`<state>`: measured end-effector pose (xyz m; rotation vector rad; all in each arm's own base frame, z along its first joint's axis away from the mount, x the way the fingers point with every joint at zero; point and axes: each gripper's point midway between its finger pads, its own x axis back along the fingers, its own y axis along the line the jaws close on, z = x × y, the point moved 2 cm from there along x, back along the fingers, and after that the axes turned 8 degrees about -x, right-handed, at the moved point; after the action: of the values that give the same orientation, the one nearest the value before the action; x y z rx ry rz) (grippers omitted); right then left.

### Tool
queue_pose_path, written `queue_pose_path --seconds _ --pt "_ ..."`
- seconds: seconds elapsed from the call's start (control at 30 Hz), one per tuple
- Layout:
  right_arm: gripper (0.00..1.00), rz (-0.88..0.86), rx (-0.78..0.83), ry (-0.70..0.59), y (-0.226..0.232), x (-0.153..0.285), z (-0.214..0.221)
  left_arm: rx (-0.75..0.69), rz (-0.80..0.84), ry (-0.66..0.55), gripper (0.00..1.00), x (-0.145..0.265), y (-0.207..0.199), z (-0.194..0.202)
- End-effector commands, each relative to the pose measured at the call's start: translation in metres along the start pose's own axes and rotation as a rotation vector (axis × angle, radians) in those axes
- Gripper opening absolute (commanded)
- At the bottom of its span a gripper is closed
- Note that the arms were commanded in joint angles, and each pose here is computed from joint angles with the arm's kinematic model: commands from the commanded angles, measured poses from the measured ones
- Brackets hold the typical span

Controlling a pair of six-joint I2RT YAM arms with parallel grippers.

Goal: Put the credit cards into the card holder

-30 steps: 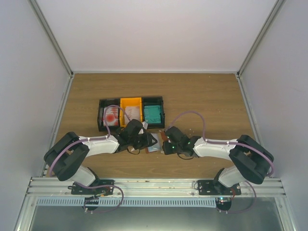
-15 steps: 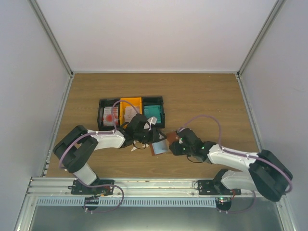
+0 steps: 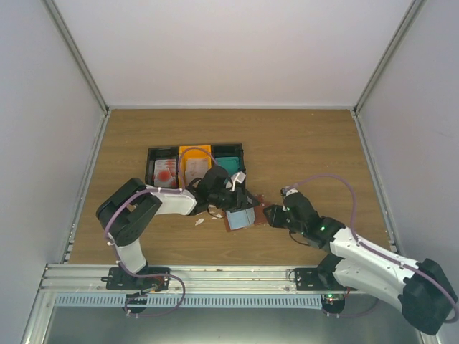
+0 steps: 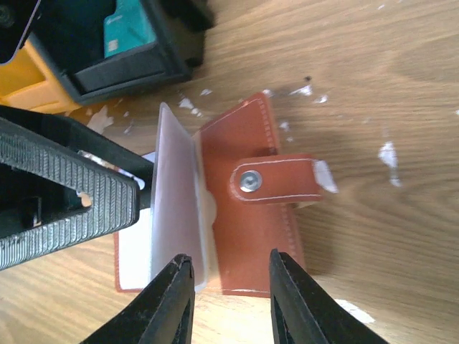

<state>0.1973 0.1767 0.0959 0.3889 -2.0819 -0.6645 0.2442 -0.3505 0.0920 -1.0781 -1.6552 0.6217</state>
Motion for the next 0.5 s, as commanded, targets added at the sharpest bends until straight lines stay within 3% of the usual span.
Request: queue_pose_path --seconds 0.0,0.2,0.47 --pt "0.31 0.132 -0.040 -0.087 -0.015 0.015 -0.019 -0.030 0.044 -0.004 0.51 -0.013 -0.013 -0.008" --pt "0.31 0.147 -0.034 -0.108 -0.010 0.026 -0.027 0.024 -0.028 0.019 0.50 -0.031 0.007 -0.006" --pt "0.18 0.053 0.053 -0.060 0.016 0.030 -0.029 0.027 -0.197 0.054 0.44 -0.045 0.026 -0.001"
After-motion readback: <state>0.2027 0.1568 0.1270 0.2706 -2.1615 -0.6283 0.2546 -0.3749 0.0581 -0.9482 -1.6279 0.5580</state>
